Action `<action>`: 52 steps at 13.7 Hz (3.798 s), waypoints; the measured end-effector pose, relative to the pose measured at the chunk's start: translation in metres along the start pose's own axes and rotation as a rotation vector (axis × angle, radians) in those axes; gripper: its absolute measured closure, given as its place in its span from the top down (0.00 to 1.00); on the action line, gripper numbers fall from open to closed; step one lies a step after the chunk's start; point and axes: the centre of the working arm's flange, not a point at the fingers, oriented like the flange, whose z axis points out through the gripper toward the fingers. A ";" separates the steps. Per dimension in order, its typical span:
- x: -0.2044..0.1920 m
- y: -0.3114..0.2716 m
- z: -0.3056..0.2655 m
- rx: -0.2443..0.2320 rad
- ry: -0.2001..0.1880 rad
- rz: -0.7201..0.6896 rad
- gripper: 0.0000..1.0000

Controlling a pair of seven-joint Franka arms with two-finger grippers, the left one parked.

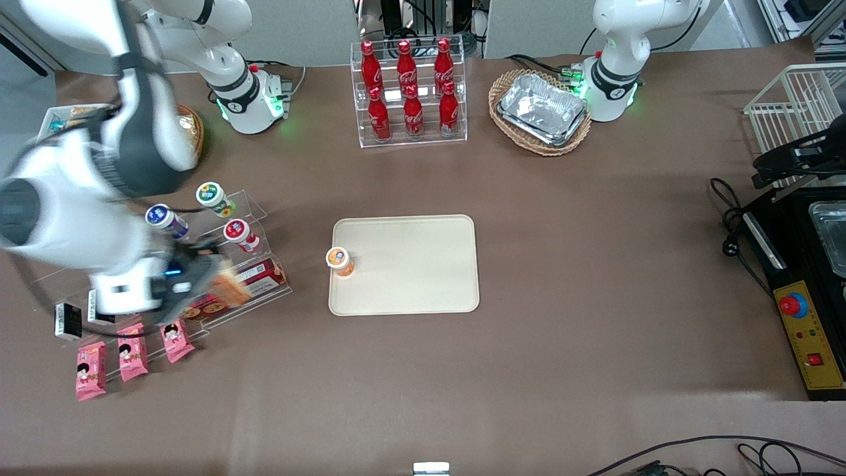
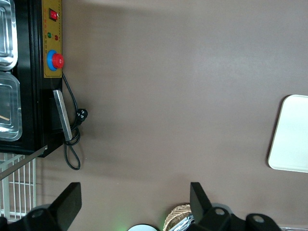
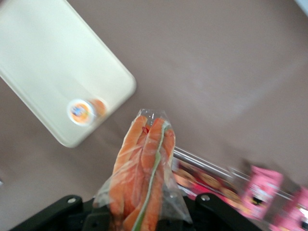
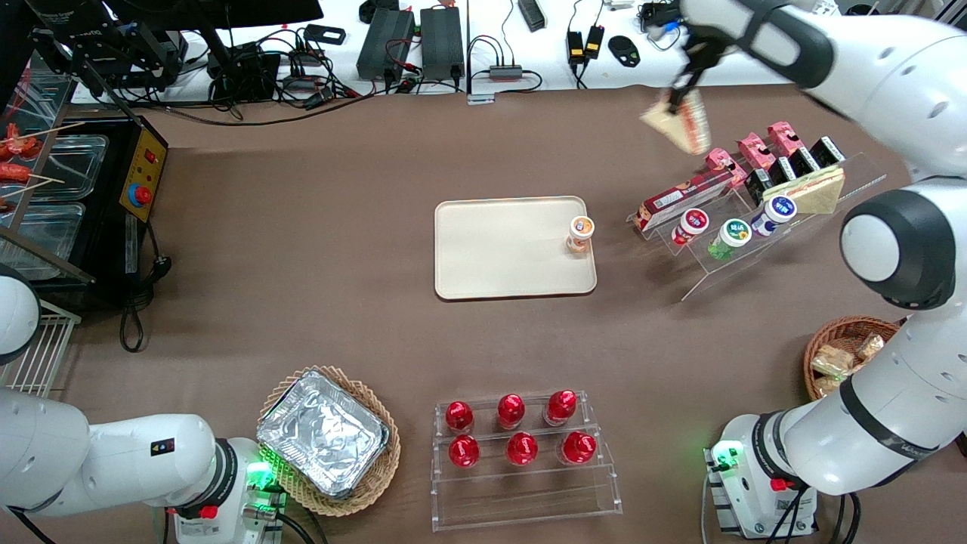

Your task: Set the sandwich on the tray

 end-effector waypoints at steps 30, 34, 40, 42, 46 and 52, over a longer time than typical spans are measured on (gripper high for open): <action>0.179 -0.238 0.294 -0.094 0.019 -0.884 0.23; 0.180 -0.238 0.298 -0.102 0.029 -0.915 0.32; 0.182 -0.236 0.297 -0.110 0.040 -0.912 0.94; 0.182 -0.231 0.292 -0.114 0.045 -0.905 1.00; 0.183 -0.234 0.256 -0.087 0.048 -0.885 1.00; 0.157 -0.217 0.130 -0.014 0.052 -0.808 1.00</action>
